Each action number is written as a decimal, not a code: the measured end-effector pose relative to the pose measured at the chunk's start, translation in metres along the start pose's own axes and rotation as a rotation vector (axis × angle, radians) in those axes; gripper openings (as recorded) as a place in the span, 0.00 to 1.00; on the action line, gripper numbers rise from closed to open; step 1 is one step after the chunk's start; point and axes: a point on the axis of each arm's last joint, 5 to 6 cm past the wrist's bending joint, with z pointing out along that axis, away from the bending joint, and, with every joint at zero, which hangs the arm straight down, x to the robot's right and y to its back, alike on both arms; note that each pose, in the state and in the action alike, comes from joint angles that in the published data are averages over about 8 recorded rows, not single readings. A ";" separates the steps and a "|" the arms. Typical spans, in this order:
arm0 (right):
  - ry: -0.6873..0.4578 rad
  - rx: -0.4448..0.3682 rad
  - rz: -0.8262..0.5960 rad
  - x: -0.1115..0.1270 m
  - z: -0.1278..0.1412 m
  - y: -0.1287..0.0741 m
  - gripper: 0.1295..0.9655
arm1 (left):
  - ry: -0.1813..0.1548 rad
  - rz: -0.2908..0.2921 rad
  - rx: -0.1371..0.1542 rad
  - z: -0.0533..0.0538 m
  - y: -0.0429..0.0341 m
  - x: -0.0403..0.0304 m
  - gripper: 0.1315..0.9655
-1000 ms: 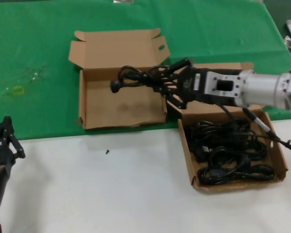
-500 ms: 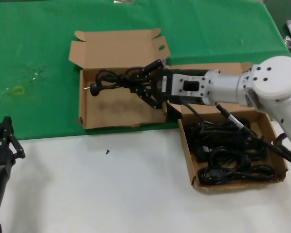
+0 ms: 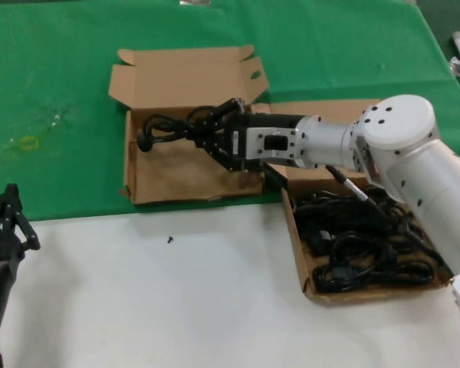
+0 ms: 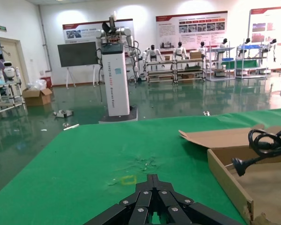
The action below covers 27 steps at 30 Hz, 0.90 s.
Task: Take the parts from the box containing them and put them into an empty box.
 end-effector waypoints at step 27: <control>0.022 -0.051 0.006 -0.010 0.015 0.019 0.35 | 0.000 0.000 0.000 0.000 0.0000 0.0000 0.01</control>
